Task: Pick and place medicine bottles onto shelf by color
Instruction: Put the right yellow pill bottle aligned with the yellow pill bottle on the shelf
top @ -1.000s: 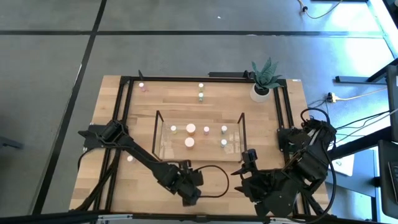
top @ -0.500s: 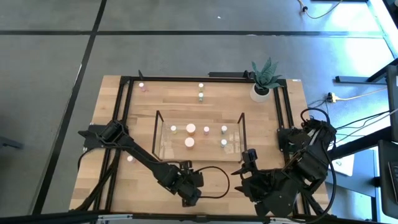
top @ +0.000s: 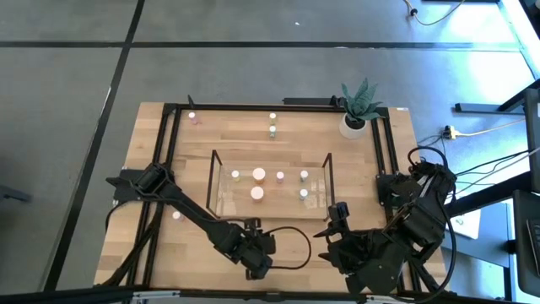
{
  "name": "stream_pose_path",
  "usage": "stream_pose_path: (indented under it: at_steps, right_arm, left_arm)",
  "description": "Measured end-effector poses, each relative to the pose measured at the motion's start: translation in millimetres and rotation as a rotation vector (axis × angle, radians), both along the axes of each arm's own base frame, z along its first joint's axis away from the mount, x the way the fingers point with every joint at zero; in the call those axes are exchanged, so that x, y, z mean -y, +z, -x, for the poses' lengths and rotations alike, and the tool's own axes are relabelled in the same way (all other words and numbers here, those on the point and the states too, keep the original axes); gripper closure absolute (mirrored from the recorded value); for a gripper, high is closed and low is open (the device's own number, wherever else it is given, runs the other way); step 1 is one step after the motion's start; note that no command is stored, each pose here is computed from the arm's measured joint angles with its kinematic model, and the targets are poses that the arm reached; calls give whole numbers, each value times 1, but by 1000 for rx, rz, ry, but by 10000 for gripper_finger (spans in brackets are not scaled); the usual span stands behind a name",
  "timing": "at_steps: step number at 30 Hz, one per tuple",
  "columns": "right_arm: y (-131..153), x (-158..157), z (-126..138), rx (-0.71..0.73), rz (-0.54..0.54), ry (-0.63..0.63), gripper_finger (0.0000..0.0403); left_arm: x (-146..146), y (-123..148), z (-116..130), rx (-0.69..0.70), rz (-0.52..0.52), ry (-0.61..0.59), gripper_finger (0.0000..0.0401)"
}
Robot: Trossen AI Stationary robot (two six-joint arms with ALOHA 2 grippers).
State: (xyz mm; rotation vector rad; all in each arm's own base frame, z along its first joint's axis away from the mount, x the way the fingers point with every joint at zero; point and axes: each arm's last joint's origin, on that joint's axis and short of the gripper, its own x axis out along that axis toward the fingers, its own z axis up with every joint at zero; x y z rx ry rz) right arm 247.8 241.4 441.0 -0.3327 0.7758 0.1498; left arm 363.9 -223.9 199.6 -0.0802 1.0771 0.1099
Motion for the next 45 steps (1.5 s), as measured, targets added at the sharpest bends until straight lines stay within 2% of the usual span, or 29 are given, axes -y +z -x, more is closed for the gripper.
stream_pose_path:
  at_steps: [5, 17, 26, 45]
  right_arm:
    - [0, 0, 0, 0, 0, 0, 186]
    - [0, 0, 0, 1, 2, 1, 186]
    - [0, 0, 0, 1, 4, 3, 186]
    - [0, 0, 0, 1, 4, 3, 186]
  left_arm:
    - [-2, -16, 4, -7, -5, 0, 199]
    - [-6, -31, 3, 25, 9, -7, 199]
    - [-6, -32, 4, 26, 14, 6, 202]
    - [-5, -31, 3, 36, 29, 5, 295]
